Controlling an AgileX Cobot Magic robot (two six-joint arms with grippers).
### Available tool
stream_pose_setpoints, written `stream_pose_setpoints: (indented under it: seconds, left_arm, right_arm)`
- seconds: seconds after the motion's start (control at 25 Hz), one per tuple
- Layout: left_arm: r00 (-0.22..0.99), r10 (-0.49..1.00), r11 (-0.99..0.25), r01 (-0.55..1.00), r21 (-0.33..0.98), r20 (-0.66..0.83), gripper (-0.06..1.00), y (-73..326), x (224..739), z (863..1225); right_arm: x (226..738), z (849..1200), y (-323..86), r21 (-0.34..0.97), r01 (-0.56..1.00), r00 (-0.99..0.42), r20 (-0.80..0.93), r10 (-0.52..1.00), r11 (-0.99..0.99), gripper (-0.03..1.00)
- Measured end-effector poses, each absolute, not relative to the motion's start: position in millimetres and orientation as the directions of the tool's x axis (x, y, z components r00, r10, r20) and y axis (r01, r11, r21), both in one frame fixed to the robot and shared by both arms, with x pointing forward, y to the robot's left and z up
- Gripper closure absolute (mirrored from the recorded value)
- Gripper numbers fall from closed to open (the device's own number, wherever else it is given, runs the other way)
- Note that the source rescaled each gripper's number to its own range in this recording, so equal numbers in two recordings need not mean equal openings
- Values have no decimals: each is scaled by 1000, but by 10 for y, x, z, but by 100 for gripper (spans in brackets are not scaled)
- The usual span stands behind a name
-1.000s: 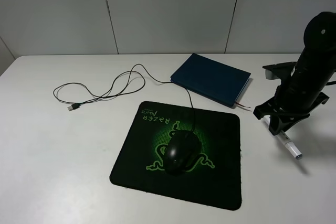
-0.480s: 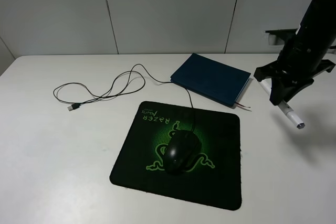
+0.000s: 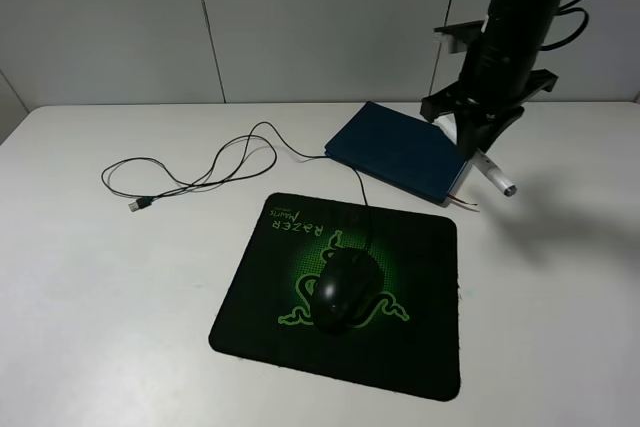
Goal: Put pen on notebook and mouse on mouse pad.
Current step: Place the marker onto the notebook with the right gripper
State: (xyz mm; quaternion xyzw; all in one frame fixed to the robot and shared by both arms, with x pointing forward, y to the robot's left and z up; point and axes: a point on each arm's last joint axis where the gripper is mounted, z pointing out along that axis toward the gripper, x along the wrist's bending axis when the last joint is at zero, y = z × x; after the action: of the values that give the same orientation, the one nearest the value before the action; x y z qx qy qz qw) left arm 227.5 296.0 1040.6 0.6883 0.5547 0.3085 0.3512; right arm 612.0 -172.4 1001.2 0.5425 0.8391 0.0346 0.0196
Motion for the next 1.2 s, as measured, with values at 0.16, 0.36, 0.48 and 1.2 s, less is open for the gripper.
stream_pose_setpoints:
  seconds: [0.16,0.36,0.48,1.2]
  left_arm:
    - [194,980,-138,547,826,35,-2,2960,2275,10406]
    - [194,980,-138,547,826,35,-2,2960,2275,10406]
    - [194,980,-138,547,826,35,-2,2960,2275,10406]
    - [194,980,-138,547,826,36,-2,2961,2275,10406]
  right_arm:
    - [6334,9911,-1563,81,900,-429,6,903,428,96]
    - [6640,9846,-1454,135,887,-446,-2,895,442,96]
    - [6776,9780,-1406,153,879,-455,-5,890,451,96]
    - [7088,9295,-1251,155,868,-482,35,875,472,96]
